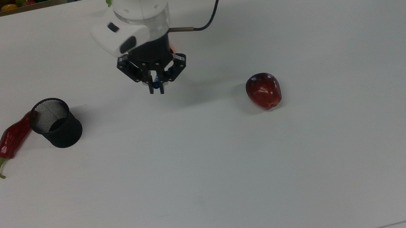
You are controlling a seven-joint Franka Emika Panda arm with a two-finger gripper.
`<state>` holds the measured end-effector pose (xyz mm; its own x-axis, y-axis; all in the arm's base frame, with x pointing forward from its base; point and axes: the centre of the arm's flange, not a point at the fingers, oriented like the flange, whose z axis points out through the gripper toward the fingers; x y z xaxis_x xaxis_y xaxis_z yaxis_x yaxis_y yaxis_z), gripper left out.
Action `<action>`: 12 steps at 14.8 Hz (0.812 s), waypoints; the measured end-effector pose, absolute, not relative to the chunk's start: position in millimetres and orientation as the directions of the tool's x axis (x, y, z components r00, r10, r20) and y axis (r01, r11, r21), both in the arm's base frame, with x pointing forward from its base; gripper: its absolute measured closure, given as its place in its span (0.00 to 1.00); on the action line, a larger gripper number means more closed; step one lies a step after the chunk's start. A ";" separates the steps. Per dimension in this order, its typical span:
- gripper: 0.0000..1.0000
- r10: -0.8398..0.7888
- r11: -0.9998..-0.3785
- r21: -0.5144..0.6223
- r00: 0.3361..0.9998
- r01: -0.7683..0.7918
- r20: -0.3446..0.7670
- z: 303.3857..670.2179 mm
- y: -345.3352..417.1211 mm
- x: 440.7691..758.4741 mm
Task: Take marker pen
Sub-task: 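Carry the marker toward the space between cup and apple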
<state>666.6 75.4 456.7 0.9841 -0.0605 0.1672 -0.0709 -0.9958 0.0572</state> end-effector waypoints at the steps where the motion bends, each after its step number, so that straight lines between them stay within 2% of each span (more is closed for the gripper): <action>1: 0.82 -0.052 -0.996 0.061 0.988 -0.061 0.144 447.4 81.0 665.7; 8: 0.82 -0.011 -0.997 0.077 1.000 -0.013 0.028 375.5 107.2 667.8; 12: 0.82 -0.005 -0.997 0.083 1.000 -0.005 0.006 359.8 110.7 668.5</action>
